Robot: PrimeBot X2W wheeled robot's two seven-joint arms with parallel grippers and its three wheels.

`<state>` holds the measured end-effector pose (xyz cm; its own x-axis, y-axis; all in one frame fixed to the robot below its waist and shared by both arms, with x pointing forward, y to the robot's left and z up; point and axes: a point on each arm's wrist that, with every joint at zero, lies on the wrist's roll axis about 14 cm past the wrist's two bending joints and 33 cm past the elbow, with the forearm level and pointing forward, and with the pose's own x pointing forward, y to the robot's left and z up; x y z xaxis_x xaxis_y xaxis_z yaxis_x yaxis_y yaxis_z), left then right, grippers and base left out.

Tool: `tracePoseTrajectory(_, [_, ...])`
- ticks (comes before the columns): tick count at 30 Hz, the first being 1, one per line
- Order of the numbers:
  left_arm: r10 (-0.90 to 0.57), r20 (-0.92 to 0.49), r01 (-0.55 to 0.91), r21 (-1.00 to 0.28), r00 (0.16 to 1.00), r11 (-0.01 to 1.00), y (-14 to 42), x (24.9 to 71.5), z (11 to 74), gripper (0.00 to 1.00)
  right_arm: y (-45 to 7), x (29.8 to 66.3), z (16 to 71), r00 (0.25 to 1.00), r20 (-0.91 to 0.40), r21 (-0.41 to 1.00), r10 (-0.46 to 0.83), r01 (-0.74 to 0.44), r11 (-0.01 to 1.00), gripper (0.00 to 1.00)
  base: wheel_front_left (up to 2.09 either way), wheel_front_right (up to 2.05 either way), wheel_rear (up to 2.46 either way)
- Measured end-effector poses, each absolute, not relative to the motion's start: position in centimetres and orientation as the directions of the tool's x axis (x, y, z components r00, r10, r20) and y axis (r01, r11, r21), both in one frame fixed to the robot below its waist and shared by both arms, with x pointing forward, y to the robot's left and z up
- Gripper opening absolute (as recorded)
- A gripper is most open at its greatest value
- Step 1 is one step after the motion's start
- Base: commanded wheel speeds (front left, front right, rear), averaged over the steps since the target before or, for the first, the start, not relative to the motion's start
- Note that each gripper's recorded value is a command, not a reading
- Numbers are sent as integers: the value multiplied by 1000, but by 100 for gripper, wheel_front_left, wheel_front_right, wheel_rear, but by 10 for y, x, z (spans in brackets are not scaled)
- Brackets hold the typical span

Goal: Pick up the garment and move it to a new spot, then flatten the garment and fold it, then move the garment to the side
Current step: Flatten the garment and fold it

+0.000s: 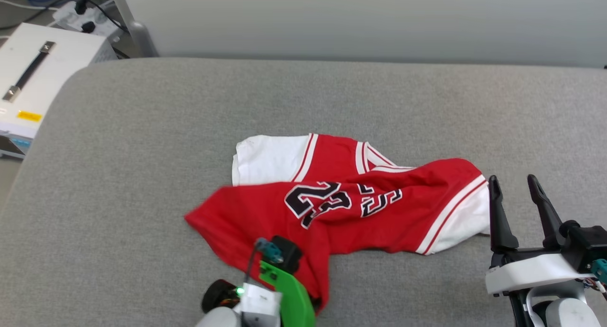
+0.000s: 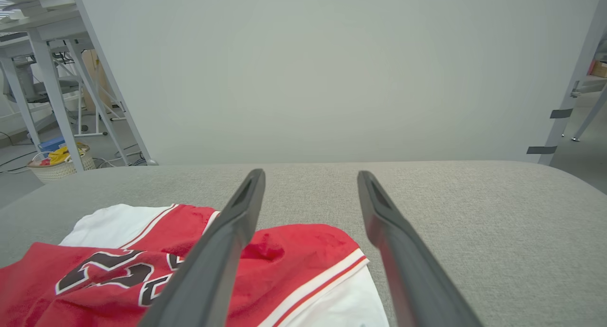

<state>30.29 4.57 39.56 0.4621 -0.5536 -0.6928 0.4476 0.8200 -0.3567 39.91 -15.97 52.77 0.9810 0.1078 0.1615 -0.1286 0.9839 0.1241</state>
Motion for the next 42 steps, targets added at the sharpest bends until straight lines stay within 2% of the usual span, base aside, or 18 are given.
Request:
tracePoseTrajectory(8, [-660,-594,556,-387,460,736,-5,286,436,0,-156,391,549,969,218,116,117,-145,983,100,0,0,0])
tracePoseTrajectory(15, [-683,-596,582,-398,423,709,-26,283,426,0,-167,387,544,975,203,117,89,-114,986,100,0,0,0])
tracePoseTrajectory(16, [-688,-597,588,-402,413,702,-29,281,424,47,-168,387,543,976,200,120,84,-110,987,100,0,0,0])
tracePoseTrajectory(17, [-691,-595,589,-405,412,699,-31,281,423,100,-169,386,542,977,197,121,81,-106,987,100,0,0,0])
tracePoseTrajectory(22, [-688,-566,585,-393,455,710,-30,289,422,100,-171,386,539,979,189,126,74,-99,987,100,0,0,0])
tracePoseTrajectory(23, [-689,-506,589,-373,519,717,-27,303,437,100,-171,386,541,978,193,127,75,-101,987,100,0,0,0])
tracePoseTrajectory(28, [-648,-385,563,-321,657,761,-7,332,471,100,-170,384,549,973,217,126,77,-106,986,100,0,0,0])
tracePoseTrajectory(32, [-567,-235,526,-217,789,822,30,356,507,100,-169,381,555,969,235,123,81,-112,986,100,0,0,0])
tracePoseTrajectory(36, [-451,-94,437,-133,888,889,77,371,534,100,-166,376,560,964,248,120,91,-124,985,100,0,0,0])
tracePoseTrajectory(39, [-351,19,350,-126,936,928,112,372,549,100,-162,374,565,959,262,109,103,-136,985,100,0,0,0])
tracePoseTrajectory(42, [-265,99,279,-175,959,944,137,365,552,100,-160,371,563,960,256,105,110,-141,985,100,0,0,0])
